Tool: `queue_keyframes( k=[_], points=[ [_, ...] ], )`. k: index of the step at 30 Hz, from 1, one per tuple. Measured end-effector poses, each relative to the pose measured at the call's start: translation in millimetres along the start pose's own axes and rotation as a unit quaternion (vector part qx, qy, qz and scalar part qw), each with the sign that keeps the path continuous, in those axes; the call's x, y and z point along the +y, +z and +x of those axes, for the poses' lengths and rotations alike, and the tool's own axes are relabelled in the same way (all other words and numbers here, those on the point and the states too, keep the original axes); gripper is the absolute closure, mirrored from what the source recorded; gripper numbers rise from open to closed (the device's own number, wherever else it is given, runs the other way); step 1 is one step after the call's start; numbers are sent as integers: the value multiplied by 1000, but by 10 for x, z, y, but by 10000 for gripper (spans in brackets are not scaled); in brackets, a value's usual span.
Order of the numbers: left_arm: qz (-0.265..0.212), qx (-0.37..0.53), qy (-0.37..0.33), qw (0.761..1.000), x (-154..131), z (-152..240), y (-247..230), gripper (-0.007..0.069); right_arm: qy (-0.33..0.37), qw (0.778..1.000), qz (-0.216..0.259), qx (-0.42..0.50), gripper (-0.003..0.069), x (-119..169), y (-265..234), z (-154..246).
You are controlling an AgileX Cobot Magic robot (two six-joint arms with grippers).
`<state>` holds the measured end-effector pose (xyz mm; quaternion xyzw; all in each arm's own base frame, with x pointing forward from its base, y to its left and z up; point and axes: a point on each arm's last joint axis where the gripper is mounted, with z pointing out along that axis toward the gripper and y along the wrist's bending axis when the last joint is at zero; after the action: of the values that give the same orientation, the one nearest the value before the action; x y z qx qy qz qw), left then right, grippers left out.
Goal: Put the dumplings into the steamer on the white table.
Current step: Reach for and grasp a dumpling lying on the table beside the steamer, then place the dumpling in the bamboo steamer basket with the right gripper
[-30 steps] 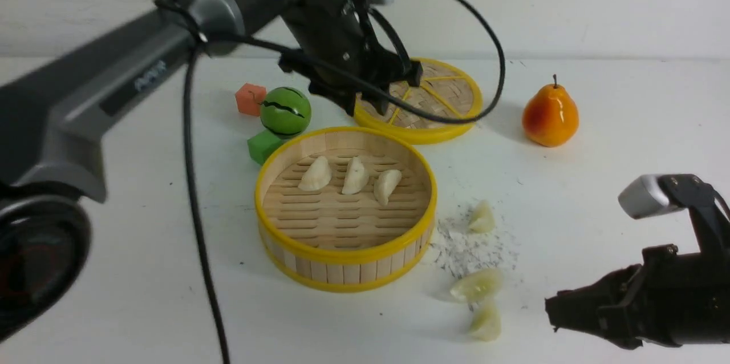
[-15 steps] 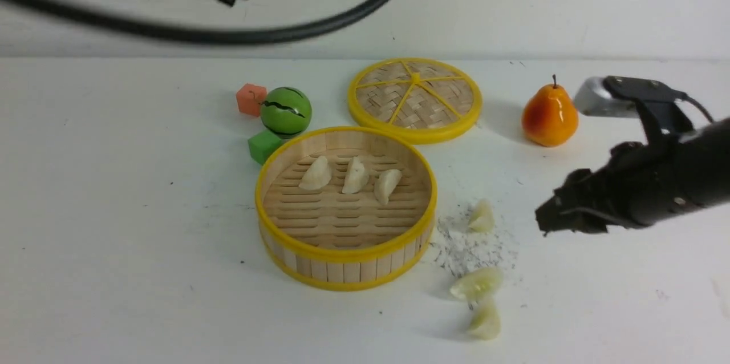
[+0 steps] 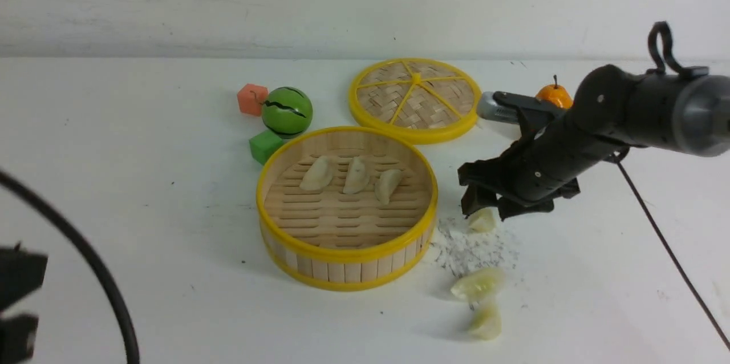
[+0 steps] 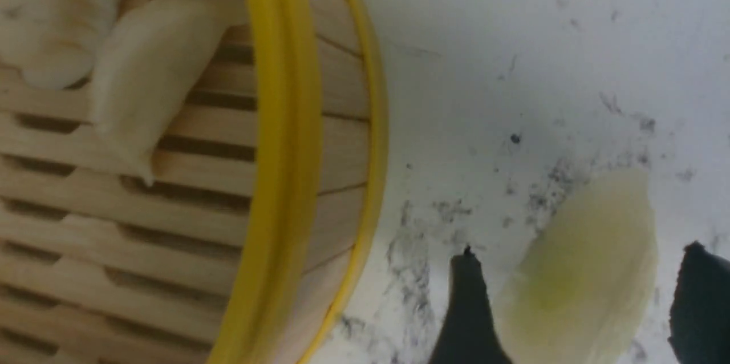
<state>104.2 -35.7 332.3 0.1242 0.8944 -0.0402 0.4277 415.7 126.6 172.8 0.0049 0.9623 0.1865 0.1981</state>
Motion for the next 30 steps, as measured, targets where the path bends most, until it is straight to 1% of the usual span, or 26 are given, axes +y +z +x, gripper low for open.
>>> queue_keyframes(
  k=[2,4,6,7,8,9,14,20,21,24,26,27,28,29,30],
  points=[
    [-23,27,13,999,39,138,69,548,12,1000,3,8,237,-31,91,17],
    [-40,49,18,998,67,230,116,547,18,1000,1,13,288,-25,95,15],
    [-44,56,13,997,73,257,127,547,18,1000,1,17,323,-25,97,21],
    [-48,59,-1,997,79,266,128,546,17,1000,1,23,396,-26,97,33],
    [-48,59,-1,997,79,266,128,546,17,1000,1,23,403,-26,97,33],
    [-50,57,-14,997,81,266,124,546,15,1000,2,23,429,-23,88,26],
    [-54,59,-35,996,91,280,109,545,-12,1000,10,22,429,0,-37,13],
    [-53,53,-50,996,88,272,113,538,-42,998,-3,-39,446,215,-524,-92],
    [-51,47,-52,996,83,265,119,538,-51,997,-11,-51,446,311,-614,-97],
    [-34,16,-61,997,51,248,172,534,-101,991,-46,-69,446,794,-726,-46],
    [-23,-4,-69,997,29,254,222,534,-137,985,-73,-72,446,1179,-651,51],
    [-22,-6,-69,997,27,250,222,534,-141,985,-75,-70,446,1212,-640,63],
    [-17,-14,-75,997,15,264,252,534,-160,980,-91,-76,446,1437,-540,122],
    [-15,-14,-78,997,12,275,264,534,-166,979,-94,-78,446,1494,-504,137],
    [-11,-18,-83,996,3,292,290,533,-182,974,-103,-83,446,1664,-365,182]
  ],
)
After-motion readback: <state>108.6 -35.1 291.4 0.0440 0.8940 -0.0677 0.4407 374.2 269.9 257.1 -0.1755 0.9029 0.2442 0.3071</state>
